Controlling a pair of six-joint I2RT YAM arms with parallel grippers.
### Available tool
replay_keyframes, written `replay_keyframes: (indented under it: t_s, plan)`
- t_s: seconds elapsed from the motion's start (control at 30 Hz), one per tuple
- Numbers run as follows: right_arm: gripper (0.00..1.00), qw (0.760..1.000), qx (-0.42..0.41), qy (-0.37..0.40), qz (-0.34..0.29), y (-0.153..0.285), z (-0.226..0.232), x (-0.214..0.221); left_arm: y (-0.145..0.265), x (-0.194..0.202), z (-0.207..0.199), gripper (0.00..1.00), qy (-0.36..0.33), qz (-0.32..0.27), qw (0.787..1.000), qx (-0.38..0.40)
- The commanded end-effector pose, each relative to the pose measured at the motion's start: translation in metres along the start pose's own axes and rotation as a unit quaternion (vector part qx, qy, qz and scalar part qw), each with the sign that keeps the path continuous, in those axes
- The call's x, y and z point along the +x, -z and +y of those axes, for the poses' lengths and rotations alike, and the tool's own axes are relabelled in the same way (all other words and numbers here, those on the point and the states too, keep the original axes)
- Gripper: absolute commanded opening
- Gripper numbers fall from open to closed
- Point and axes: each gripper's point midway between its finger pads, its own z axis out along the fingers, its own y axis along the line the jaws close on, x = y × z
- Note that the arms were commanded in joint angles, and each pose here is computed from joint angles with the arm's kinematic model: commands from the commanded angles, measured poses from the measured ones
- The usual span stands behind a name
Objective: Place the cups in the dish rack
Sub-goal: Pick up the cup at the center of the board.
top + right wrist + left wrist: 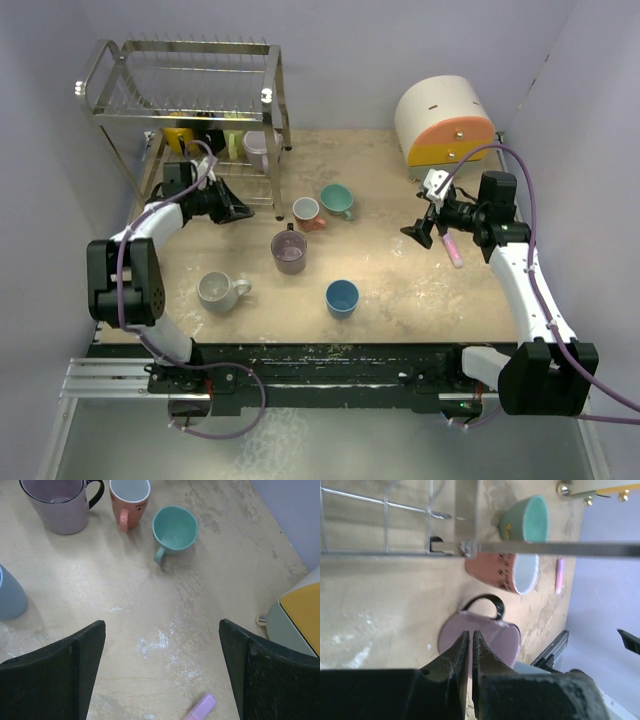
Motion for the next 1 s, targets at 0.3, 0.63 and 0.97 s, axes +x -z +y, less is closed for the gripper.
replay_keyframes:
  t_s: [0.3, 0.63, 0.97]
  plan:
    - [0.95, 0.998, -0.02, 0.029, -0.044, 0.006, 0.007, -0.026, 0.106, 0.038, -0.105, 0.11, -0.104, -0.095, 0.984, 0.111]
    - [0.93, 0.996, -0.072, 0.043, -0.027, 0.013, 0.016, -0.039, 0.189, 0.06, -0.151, 0.39, -0.194, -0.209, 0.955, 0.086]
    - [0.93, 0.99, -0.126, 0.049, 0.03, 0.006, 0.051, -0.044, 0.214, 0.088, -0.178, 0.99, -0.152, -0.24, 0.944, 0.167]
